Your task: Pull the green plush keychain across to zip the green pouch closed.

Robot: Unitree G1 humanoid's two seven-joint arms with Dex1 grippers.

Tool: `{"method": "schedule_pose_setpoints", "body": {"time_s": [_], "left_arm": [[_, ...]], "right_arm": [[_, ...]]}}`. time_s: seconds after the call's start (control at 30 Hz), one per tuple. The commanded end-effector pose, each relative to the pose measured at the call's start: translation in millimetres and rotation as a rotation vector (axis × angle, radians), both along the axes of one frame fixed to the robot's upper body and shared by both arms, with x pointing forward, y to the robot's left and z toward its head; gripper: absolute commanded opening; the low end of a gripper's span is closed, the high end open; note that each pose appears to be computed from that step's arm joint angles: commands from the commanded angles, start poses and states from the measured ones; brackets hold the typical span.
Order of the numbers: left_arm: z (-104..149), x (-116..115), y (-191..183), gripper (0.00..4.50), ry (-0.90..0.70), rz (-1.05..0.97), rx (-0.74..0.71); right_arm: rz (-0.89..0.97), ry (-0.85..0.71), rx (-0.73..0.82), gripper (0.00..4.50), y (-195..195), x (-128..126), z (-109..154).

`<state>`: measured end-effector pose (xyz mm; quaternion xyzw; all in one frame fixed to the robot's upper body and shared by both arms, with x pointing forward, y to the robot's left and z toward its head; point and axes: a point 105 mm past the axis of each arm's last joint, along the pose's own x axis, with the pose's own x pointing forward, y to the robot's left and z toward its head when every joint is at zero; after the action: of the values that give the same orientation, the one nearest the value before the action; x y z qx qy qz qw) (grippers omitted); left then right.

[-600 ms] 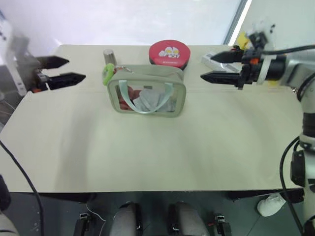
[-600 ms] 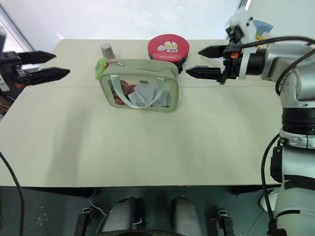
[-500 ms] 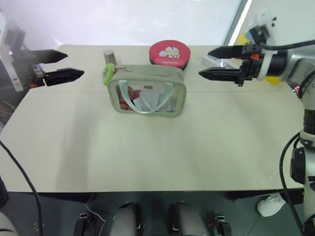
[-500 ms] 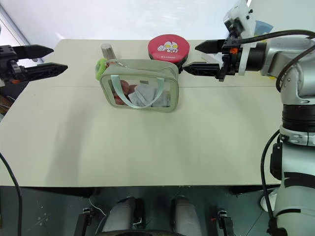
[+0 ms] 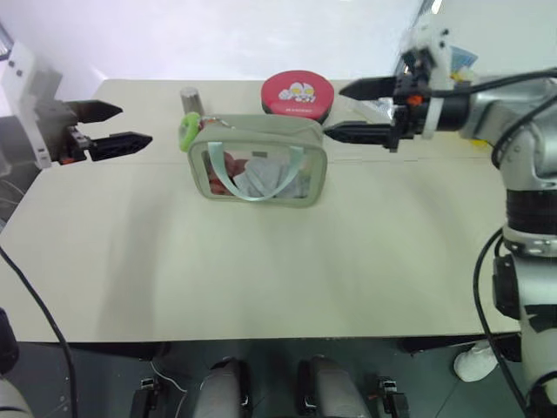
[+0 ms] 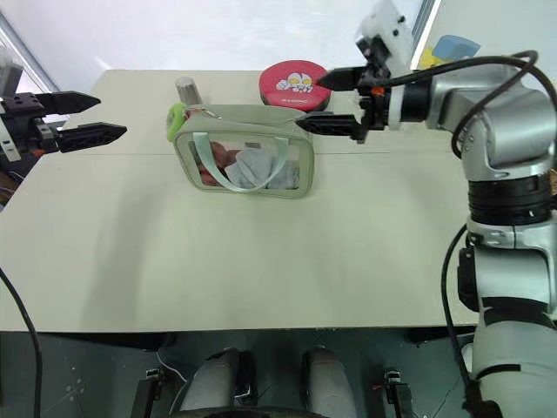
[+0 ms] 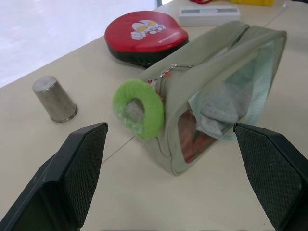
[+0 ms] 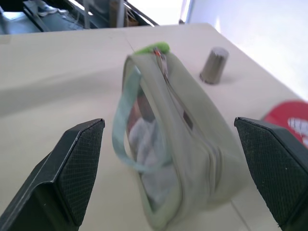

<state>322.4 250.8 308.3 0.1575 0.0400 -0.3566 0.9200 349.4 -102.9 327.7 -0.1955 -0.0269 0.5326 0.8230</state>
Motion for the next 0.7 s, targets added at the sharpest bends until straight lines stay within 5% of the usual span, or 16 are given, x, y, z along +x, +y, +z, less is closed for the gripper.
{"method": "schedule_pose_setpoints", "body": {"time_s": [0.03, 0.4, 0.5, 0.7], "left_arm": [[11, -10, -12, 4.46, -0.052, -0.048, 0.02], [4, -17, -45, 4.46, -0.062, -0.092, -0.021], [-2, -20, -43, 4.5, -0.05, -0.076, -0.015], [-5, -16, -44, 4.5, -0.06, -0.04, -0.02]], "right_arm": [[-0.006, -0.076, -0.046, 4.5, 24, 13, -1], [-0.025, -0.124, -0.234, 4.5, 59, 51, -50], [0.0, -0.13, -0.243, 3.7, 61, 49, -50], [0.006, -0.146, -0.271, 0.59, 58, 51, -55]]}}
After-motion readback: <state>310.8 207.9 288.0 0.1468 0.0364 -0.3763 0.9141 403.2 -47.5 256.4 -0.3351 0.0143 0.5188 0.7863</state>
